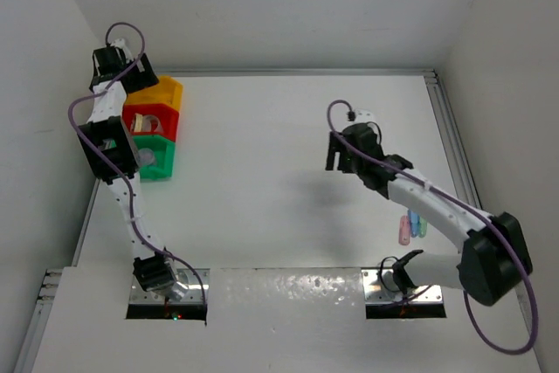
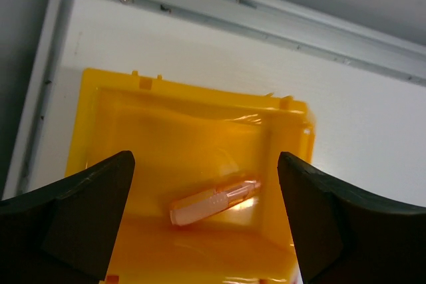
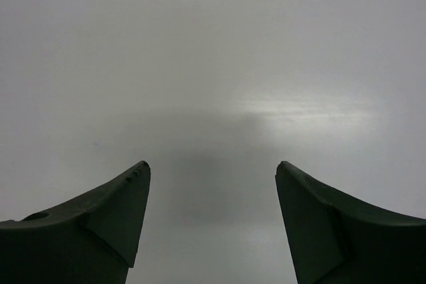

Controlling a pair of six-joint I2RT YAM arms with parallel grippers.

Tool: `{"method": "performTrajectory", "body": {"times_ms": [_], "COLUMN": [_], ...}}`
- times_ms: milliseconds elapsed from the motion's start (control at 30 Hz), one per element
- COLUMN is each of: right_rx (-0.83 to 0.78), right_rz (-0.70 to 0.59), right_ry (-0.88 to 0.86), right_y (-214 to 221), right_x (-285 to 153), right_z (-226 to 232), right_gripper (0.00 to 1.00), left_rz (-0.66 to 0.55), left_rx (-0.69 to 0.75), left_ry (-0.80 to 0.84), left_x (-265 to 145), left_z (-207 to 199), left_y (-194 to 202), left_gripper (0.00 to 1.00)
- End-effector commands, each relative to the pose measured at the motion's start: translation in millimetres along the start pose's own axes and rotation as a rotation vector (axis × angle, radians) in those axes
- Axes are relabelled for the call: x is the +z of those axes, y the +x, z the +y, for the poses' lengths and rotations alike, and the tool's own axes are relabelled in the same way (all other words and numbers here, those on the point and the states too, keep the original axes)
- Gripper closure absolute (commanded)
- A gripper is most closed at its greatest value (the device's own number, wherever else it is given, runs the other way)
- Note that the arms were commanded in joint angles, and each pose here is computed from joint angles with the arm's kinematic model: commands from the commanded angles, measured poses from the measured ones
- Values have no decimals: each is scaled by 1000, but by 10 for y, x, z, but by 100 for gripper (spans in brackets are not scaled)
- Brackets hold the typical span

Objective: Sort the stationery into containers
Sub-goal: Place the stationery in the storage box, then pick up the stationery from the center of the board.

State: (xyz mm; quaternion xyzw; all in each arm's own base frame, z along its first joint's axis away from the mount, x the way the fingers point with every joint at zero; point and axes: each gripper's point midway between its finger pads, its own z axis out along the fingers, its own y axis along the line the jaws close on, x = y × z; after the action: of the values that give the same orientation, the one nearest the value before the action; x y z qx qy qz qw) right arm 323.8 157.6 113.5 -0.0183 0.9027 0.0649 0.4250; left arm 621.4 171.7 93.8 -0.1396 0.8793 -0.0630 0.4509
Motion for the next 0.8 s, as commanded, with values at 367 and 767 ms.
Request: {"method": "performTrajectory", "body": {"times_ms": [367, 767], "right_rx": [525, 532], "right_rz": [252, 446], "right_ry": [608, 636], "right_y": [1599, 1894], "right_x": [-899, -870], "right_z": [-1760, -1890], "right_gripper": [44, 40], "left_rz": [-182, 3], "left_rx": [46, 63], "left_ry": [105, 239], "left_x": [-1398, -1796], "left_z": [-861, -929], "left_y": [-893, -277], "left_gripper": [14, 16]}}
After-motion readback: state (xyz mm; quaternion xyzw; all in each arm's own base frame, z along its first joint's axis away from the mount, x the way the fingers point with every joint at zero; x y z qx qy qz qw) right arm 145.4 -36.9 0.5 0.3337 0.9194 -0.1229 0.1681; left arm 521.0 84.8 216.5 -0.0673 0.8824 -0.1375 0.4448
